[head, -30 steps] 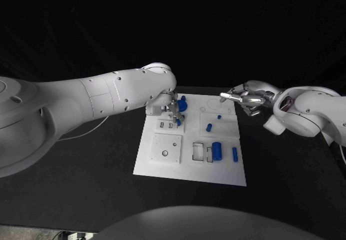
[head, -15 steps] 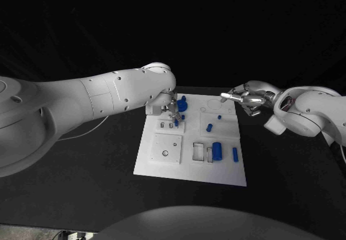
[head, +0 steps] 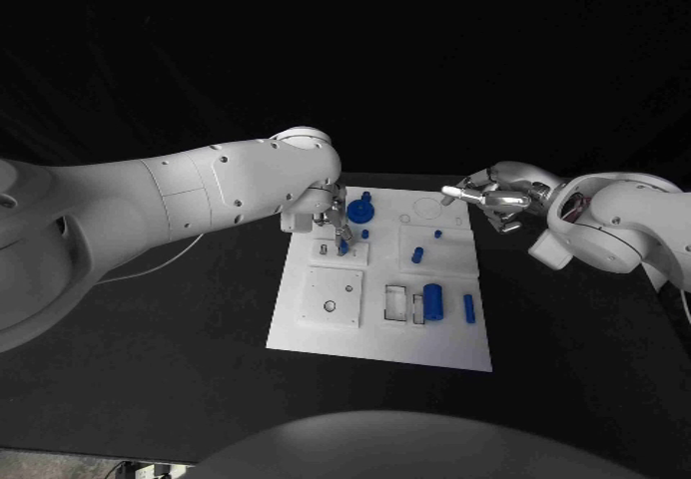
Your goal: Assemble the parts on the task board
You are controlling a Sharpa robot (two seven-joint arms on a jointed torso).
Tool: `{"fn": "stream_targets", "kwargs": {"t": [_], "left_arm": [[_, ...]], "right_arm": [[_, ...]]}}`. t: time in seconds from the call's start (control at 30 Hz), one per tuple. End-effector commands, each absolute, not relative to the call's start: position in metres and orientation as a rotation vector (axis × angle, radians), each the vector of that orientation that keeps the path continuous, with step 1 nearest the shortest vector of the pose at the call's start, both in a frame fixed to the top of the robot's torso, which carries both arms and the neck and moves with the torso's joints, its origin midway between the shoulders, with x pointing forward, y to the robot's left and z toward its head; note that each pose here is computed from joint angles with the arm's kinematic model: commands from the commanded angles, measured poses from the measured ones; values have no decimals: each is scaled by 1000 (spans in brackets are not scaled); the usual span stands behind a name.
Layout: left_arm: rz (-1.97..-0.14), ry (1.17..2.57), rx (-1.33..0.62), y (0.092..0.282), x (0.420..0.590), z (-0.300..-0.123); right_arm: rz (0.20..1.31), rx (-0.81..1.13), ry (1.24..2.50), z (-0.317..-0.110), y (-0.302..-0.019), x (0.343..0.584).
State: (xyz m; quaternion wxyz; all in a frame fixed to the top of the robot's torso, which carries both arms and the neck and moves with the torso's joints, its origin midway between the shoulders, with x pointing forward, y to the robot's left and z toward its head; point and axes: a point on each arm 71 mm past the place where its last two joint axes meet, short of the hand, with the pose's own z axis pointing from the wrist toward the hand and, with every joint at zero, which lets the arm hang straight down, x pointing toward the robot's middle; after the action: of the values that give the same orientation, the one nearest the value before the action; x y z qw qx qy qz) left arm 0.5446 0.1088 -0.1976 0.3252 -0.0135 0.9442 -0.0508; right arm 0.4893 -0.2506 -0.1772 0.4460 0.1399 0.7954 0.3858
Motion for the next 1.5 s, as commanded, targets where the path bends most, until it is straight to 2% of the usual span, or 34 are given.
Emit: {"fn": "stream_targets", "kwargs": {"t": [0.03, 0.47, 1.5], "left_arm": [[81, 2462, -70, 122, 543, -196], [88, 2453, -70, 132, 540, -194], [18, 2449, -112, 123, 540, -195]], "right_arm": [[951, 336, 1991, -179, -252, 488], [945, 346, 2006, -184, -255, 486], [941, 351, 2019, -189, -256, 485]]}}
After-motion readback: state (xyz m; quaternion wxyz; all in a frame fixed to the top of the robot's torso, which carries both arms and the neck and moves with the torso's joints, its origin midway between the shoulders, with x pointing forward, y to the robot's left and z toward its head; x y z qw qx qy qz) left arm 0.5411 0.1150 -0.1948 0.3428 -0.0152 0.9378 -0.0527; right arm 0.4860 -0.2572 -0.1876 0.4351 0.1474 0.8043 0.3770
